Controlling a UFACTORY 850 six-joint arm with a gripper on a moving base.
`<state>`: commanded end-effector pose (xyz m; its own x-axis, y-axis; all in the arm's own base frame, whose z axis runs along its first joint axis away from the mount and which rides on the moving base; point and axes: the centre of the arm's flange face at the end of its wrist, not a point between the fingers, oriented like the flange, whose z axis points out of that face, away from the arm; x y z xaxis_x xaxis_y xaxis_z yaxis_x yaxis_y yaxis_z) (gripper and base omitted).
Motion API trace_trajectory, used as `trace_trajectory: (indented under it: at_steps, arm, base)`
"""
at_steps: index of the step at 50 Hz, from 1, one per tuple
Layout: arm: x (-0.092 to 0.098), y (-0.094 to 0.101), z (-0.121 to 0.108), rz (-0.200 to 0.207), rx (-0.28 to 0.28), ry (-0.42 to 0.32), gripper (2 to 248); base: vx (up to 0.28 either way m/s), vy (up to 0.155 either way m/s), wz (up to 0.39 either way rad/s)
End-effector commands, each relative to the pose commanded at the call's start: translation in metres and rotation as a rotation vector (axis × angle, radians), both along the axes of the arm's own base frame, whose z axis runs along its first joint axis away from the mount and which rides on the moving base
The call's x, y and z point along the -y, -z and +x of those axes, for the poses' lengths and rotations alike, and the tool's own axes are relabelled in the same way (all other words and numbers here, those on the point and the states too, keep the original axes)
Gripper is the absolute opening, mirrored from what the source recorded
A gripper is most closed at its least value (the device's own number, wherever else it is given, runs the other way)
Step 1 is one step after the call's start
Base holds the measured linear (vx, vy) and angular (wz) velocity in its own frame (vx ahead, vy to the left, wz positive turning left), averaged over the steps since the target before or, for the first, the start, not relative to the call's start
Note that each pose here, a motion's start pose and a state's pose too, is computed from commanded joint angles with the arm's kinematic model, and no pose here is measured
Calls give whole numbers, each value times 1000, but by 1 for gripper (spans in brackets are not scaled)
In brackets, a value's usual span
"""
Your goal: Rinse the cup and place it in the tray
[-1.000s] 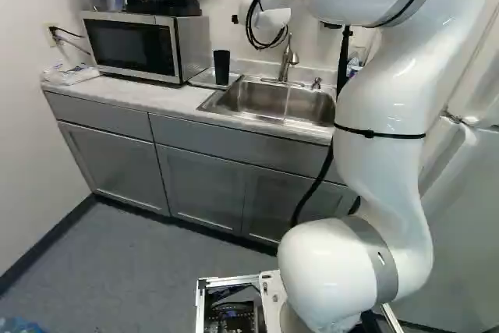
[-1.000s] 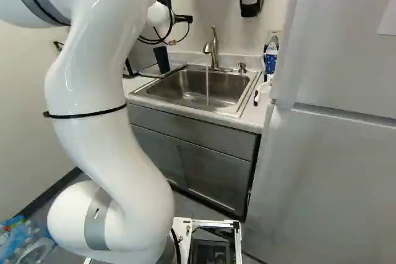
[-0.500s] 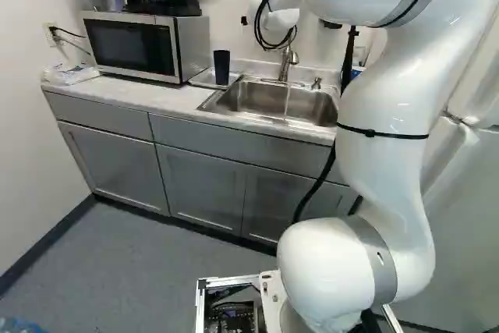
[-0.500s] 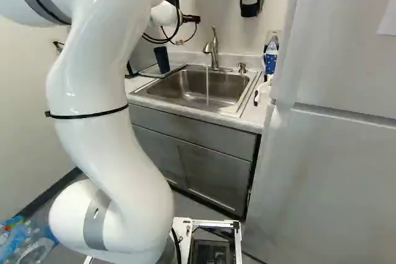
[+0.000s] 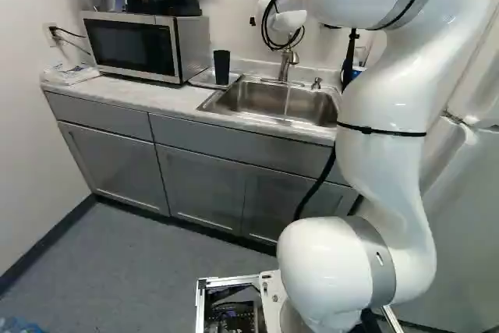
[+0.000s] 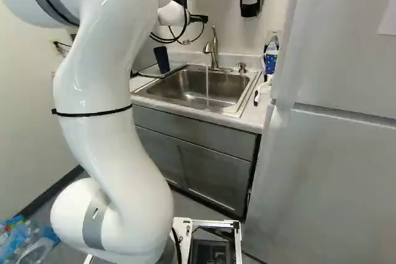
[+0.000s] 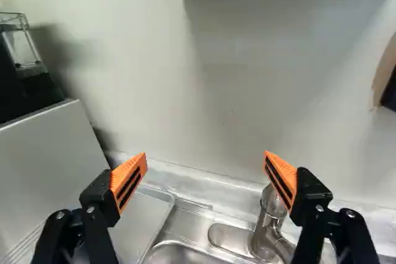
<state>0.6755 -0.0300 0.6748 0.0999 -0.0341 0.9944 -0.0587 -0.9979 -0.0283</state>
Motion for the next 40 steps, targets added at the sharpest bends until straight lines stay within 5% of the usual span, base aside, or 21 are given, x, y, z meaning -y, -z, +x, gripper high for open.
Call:
trace_trajectory:
  at_steps: [40]
  arm:
    - [31,7,36,1,-2,40,247]
  base:
    - [0,0,0]
